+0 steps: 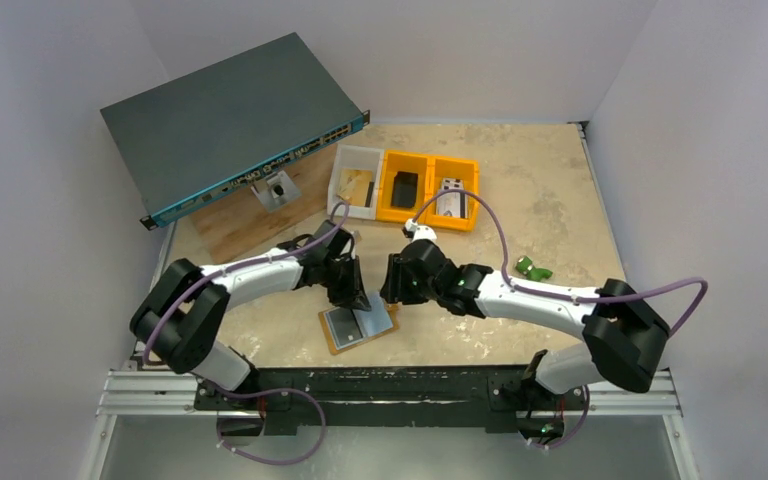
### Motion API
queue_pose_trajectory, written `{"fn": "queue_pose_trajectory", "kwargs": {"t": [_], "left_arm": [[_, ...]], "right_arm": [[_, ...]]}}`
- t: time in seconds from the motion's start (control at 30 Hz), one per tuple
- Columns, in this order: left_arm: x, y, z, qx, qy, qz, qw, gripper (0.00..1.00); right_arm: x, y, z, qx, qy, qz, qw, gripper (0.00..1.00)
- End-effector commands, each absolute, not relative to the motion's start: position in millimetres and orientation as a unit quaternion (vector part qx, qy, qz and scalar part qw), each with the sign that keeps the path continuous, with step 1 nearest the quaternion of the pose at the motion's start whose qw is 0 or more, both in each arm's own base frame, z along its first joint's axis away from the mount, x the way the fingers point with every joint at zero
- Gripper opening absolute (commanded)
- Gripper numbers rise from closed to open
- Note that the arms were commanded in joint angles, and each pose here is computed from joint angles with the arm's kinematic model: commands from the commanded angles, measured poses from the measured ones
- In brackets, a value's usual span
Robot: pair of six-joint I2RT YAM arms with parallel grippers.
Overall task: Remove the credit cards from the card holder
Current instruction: Remove the credit card from the card holder.
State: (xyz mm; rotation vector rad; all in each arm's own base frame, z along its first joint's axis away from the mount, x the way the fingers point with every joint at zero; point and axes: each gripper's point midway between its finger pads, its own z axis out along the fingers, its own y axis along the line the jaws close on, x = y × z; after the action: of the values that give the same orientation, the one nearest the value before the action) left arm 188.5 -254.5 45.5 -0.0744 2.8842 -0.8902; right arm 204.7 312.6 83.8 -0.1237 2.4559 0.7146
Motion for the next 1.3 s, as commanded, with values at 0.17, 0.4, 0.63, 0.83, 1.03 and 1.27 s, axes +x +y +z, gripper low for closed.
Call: {"fn": "queue_pose_trajectory", "kwargs": {"t": [0.17, 0.4, 0.63, 0.83, 1.03, 1.27], "left_arm": [[196.3, -283.3, 45.4, -0.008, 0.947, -0.318, 0.049, 0.06], [195.1, -258.7, 66.8, -0.011, 0.956, -0.278, 0.091, 0.10], [184.3, -204.2, 71.4, -0.058, 0.971, -0.193, 0.127, 0.14], [169.6, -171.7, 55.1, -0.108, 0.972, -0.169, 0.118, 0.12], [162.8, -174.3, 43.9, -0.113, 0.971, -0.183, 0.100, 0.09], [162.7, -179.4, 37.2, -0.110, 0.971, -0.193, 0.091, 0.06]], "right_arm": [[208.7, 286.3, 85.8, -0.029, 0.924, 0.229, 0.306, 0.44], [205.0, 313.0, 88.2, -0.078, 0.918, 0.256, 0.292, 0.43], [192.7, 350.4, 99.9, -0.129, 0.906, 0.298, 0.272, 0.43], [180.4, 378.6, 79.2, -0.153, 0.905, 0.331, 0.221, 0.42], [172.2, 395.5, 57.9, -0.164, 0.905, 0.349, 0.178, 0.40], [170.5, 402.9, 51.0, -0.168, 0.905, 0.356, 0.165, 0.38]]}}
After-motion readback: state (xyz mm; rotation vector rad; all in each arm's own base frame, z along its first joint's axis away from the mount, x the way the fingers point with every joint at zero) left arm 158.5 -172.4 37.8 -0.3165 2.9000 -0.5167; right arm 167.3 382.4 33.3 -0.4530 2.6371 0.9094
